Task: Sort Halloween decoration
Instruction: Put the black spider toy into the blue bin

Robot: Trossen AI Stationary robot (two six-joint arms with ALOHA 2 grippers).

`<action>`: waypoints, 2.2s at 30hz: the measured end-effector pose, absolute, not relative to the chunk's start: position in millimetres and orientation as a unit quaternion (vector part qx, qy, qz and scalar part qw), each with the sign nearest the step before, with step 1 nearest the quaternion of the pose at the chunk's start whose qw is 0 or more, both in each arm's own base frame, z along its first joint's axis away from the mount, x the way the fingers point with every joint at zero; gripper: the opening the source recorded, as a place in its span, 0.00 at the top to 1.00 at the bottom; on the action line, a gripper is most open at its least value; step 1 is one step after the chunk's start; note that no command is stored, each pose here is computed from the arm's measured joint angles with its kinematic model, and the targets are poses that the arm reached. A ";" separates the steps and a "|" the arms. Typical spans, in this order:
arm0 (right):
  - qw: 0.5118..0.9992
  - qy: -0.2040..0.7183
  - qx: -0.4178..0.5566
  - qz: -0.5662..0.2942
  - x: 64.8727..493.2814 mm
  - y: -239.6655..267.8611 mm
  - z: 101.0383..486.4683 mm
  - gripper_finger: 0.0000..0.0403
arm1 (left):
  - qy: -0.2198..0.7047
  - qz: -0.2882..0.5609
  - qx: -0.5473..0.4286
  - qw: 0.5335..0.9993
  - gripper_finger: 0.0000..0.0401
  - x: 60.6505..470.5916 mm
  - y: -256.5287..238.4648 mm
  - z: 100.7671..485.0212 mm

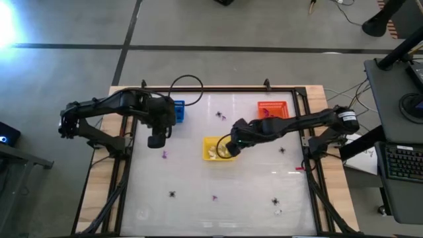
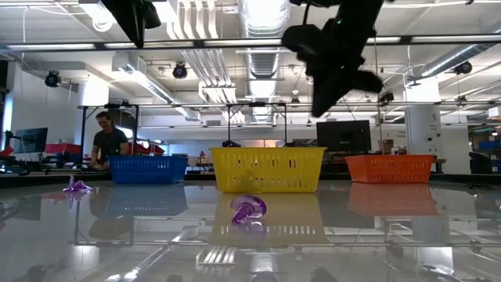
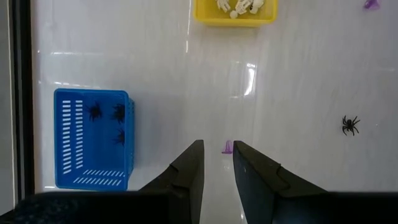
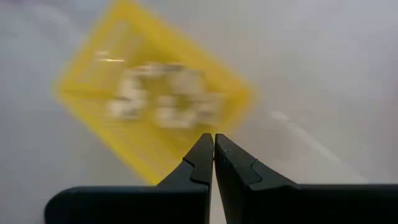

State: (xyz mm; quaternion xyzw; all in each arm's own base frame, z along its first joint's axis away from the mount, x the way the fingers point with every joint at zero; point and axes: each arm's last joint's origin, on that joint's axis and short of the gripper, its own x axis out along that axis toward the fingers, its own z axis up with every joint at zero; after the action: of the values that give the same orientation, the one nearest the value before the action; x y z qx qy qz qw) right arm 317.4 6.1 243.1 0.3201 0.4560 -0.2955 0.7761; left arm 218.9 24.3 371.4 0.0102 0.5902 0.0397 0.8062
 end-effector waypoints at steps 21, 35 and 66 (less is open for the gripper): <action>0.656 0.591 0.250 -0.398 248.3 27.8 259.1 0.84 | 0.616 0.029 0.003 0.787 0.83 224.0 24.2 364.1; 0.567 0.676 0.298 -0.365 220.3 47.6 223.0 0.80 | 0.612 0.041 0.010 0.789 0.71 226.8 25.5 363.4; 0.597 0.606 0.443 -0.281 201.3 164.7 215.0 0.80 | 0.624 0.050 -0.017 0.779 0.70 223.2 24.6 361.7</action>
State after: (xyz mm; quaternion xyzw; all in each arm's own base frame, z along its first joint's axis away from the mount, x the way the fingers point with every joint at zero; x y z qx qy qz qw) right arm 201.3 164.7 215.0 0.4432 0.6064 -0.2809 0.5974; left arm 223.2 24.6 361.7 -0.0172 0.6245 0.0502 0.7792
